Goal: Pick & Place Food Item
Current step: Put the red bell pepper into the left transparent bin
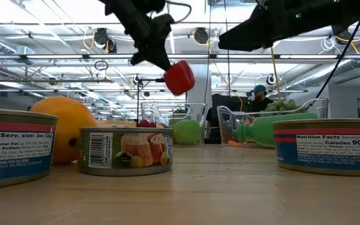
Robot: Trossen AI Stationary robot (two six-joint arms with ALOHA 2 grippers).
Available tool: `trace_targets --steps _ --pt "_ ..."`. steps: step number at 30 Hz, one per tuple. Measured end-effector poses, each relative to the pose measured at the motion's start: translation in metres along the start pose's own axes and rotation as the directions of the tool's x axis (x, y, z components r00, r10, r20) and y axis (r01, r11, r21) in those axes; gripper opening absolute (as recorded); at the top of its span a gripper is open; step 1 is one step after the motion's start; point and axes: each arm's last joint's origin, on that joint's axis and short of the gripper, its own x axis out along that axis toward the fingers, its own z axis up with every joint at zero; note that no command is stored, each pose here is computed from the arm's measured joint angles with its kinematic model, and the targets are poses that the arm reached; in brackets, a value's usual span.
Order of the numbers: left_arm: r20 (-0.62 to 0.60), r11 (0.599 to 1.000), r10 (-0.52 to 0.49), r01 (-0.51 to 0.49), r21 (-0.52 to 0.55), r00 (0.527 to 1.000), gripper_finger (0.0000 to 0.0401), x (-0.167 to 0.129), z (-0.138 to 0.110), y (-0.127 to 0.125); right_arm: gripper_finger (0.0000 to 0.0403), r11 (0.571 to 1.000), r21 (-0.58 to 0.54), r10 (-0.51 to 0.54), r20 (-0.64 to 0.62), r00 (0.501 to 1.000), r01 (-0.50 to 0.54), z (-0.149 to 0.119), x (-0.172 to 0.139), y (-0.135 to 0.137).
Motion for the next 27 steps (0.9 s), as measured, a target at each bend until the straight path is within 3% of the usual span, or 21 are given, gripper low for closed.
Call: trace_targets --steps 14,27 --pt "-0.171 0.997 0.059 -0.067 -0.043 0.983 0.0024 0.069 -0.015 0.016 0.0357 1.0 0.007 0.0 0.0 1.0 0.0 0.0 0.0 0.0" --pt "-0.221 0.998 -0.013 -0.001 -0.064 0.975 0.003 0.115 -0.026 0.018 0.0357 1.0 0.003 0.0 0.0 1.0 0.0 0.0 0.0 0.0"
